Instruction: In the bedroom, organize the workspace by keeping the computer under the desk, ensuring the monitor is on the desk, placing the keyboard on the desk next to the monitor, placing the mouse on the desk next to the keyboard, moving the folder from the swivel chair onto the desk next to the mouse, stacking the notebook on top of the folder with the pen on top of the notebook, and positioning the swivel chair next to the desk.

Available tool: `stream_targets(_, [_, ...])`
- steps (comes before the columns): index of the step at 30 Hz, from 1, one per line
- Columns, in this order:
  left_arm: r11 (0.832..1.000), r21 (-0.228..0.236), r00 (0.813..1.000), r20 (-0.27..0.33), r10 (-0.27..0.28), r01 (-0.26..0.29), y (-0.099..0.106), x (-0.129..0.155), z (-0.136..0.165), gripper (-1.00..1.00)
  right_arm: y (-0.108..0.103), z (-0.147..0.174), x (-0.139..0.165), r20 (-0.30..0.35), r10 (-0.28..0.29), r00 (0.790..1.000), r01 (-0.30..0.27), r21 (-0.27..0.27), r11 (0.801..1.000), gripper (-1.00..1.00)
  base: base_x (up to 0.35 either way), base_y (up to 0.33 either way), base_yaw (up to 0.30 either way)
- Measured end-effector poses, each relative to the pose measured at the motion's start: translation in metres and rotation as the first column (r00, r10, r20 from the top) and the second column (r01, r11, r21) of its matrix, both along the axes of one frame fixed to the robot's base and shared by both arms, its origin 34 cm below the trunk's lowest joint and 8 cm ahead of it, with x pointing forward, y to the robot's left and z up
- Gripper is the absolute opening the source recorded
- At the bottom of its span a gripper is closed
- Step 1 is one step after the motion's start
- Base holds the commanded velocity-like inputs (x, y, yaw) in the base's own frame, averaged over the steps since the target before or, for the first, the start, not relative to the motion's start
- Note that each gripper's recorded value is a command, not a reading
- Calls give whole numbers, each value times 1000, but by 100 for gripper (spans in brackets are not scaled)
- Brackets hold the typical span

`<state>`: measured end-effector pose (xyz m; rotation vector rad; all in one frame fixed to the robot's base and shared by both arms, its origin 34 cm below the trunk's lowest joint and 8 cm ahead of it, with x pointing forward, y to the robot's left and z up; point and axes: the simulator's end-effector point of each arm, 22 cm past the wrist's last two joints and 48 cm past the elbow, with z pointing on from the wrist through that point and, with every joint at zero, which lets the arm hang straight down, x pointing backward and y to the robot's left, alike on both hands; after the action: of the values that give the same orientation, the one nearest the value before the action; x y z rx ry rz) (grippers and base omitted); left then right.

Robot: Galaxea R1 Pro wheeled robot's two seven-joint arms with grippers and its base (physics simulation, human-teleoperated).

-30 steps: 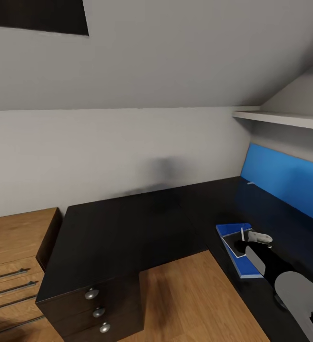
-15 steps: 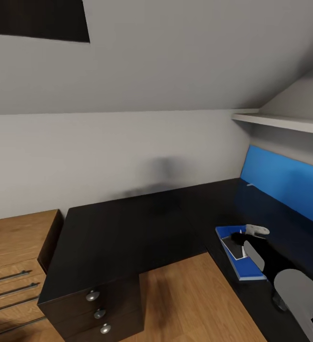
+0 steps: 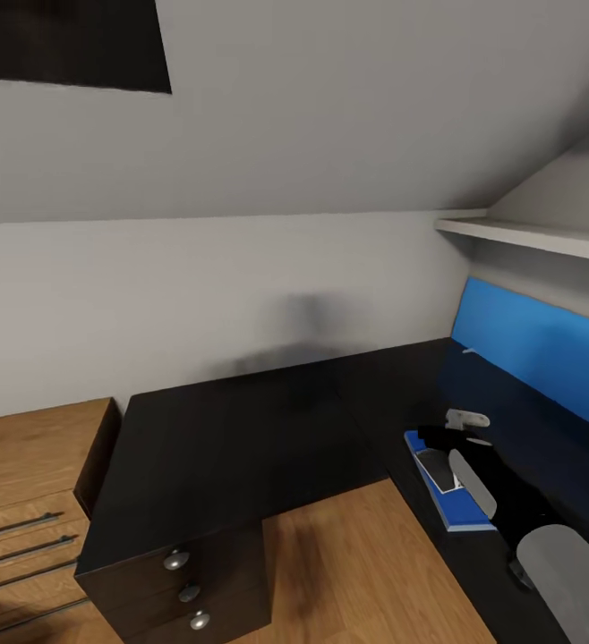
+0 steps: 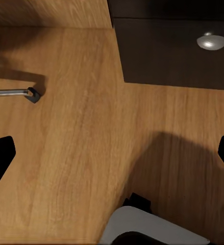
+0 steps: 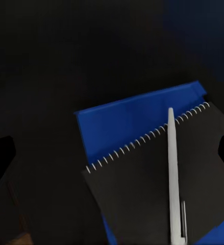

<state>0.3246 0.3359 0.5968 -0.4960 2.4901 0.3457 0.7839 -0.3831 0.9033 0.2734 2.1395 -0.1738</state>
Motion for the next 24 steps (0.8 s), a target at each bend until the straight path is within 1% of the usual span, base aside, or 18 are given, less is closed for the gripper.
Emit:
stream_targets(2, [1000,0,1000,-2,0,0,0,-1,2,100,6,3,-2,3,12,1000,-12,3,1000,100,0,0,0])
stream_targets(6, [1000,-1,1000,-4,0,0,0,-3,7,100,29,8,-5,12,44,999,-44,24,999,100,0,0,-3])
stream_targets(7, [1000,-1,1000,-5,-1,1,-1,-3,8,100,60,4,-7,8,76,997,-76,57,995,100,0,0,-22])
stream_targets(9, [1000,-1,1000,-6,-1,1,-1,-4,9,100,82,0,-10,-2,97,995,-97,77,992,100,0,0,-23])
stream_targets(11, [1000,-1,1000,-6,-1,1,-1,-4,9,100,92,-2,-12,-7,107,994,-106,85,991,100,0,0,-9])
stream_targets(12, [1000,2,1000,2,-2,2,0,-2,10,100,128,-16,-23,-31,170,985,-167,87,982,100,0,0,3])
stream_targets(14, [1000,3,1000,4,-2,2,0,-2,10,100,144,-17,-25,-31,195,980,-192,86,978,100,0,0,49])
stream_targets(17, [1000,4,1000,6,-2,2,1,-2,10,100,158,-17,-26,-30,208,978,-205,92,974,100,-16,0,127])
stream_targets(18, [1000,4,1000,6,-1,1,1,-2,10,100,165,-18,-27,-30,208,978,-204,94,974,100,-95,0,192])
stream_targets(19, [1000,5,1000,6,-1,1,1,-2,10,100,168,-18,-27,-31,205,978,-201,93,975,100,-257,0,247])
stream_targets(20, [1000,6,1000,5,0,0,2,-2,10,100,174,-20,-30,-41,180,983,-176,85,981,100,-273,0,253])
stream_targets(24, [1000,8,1000,4,2,-2,4,-2,10,100,182,-25,-36,-54,161,985,-157,73,985,100,-306,0,265])
